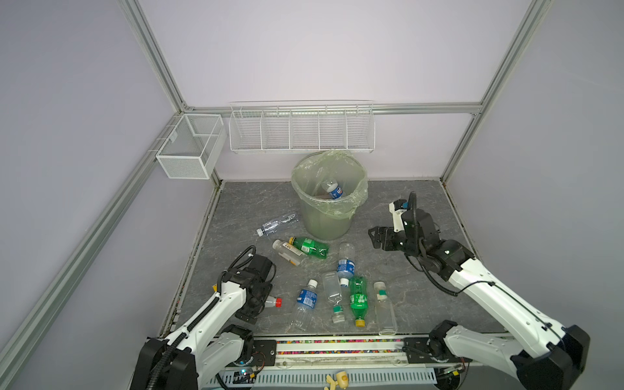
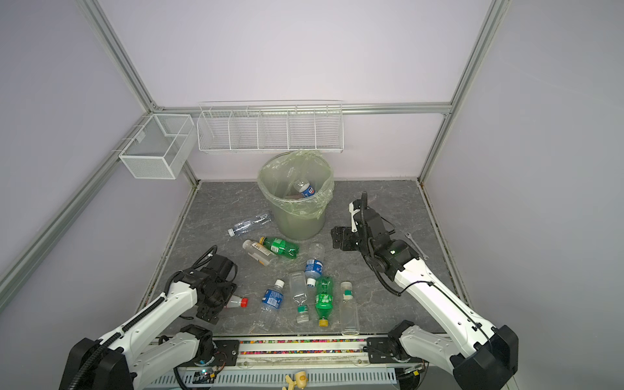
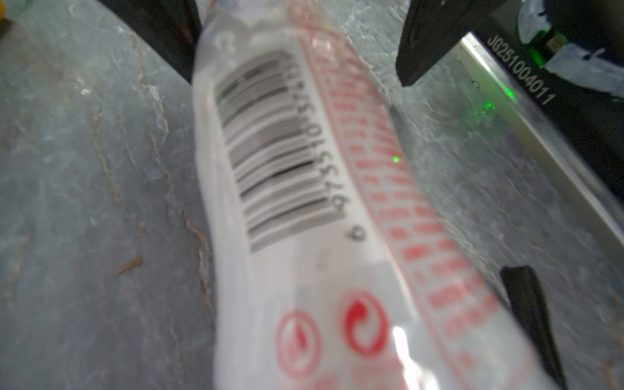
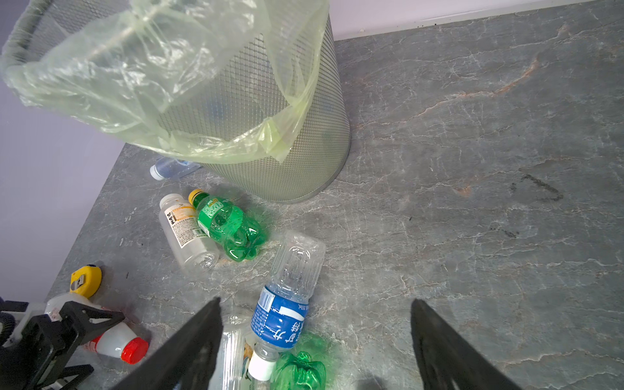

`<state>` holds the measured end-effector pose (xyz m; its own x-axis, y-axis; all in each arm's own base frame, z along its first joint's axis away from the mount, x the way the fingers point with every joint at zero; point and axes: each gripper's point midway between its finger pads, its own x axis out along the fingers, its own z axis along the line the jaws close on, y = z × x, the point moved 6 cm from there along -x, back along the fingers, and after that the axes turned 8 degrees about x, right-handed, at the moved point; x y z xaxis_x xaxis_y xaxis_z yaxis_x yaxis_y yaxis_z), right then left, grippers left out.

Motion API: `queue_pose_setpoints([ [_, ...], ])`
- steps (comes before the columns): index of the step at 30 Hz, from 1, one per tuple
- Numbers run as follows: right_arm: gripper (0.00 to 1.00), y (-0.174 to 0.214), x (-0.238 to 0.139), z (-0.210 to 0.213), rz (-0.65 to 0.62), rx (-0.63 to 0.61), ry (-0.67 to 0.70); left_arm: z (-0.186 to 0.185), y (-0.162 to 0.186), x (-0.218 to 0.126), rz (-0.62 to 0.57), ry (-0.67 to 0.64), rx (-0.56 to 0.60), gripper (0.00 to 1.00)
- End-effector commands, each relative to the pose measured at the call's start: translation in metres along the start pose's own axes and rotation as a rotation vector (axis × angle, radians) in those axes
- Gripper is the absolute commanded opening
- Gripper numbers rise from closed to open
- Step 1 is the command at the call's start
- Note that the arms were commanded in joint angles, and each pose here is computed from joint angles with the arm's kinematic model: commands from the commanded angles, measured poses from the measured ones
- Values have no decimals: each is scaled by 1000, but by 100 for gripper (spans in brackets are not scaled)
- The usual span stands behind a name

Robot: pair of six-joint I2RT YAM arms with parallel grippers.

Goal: Throw the plastic bottles in the bin
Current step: 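Lower the left gripper onto the red-capped white-labelled bottle and close, then lift the red-capped bottle with the left gripper toward the bin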

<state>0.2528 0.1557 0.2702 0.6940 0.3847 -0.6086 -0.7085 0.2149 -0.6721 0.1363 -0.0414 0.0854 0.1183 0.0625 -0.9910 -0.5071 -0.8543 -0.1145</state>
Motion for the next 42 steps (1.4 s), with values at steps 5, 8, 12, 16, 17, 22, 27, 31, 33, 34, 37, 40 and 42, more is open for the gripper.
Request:
queue_pose_setpoints([
  [5,88,2,-1,-2,3,22,-4,-12,-7,7,-61,21,7,66],
  [8,88,2,-4,-3,1,23,0,-13,-8,8,-70,19,19,52],
  [12,88,3,-5,-4,3,25,4,-15,-8,7,-69,41,36,35],
  [16,88,5,-5,-5,11,33,10,-10,-9,1,-84,56,33,33],
  [17,88,5,-5,-5,12,36,10,-10,-9,-1,-88,67,31,34],
  [22,88,6,-7,-6,9,45,13,-12,-12,-16,-116,153,22,32],
  [27,88,5,-8,-7,6,48,25,-16,-17,-33,-154,217,45,32],
  [31,88,6,-6,-7,12,57,27,-31,-18,-43,-166,310,125,33],
  [33,88,7,-6,-8,18,61,30,-43,-18,-51,-166,375,178,33],
  [34,88,7,-6,-8,19,63,31,-49,-19,-56,-174,402,202,33],
  [37,88,8,-6,-9,30,61,39,-59,-21,-69,-189,434,247,33],
  [40,88,9,-7,-11,35,57,52,-70,-23,-81,-201,445,300,34],
  [42,88,10,-7,-12,37,55,60,-78,-25,-88,-208,450,339,35],
])
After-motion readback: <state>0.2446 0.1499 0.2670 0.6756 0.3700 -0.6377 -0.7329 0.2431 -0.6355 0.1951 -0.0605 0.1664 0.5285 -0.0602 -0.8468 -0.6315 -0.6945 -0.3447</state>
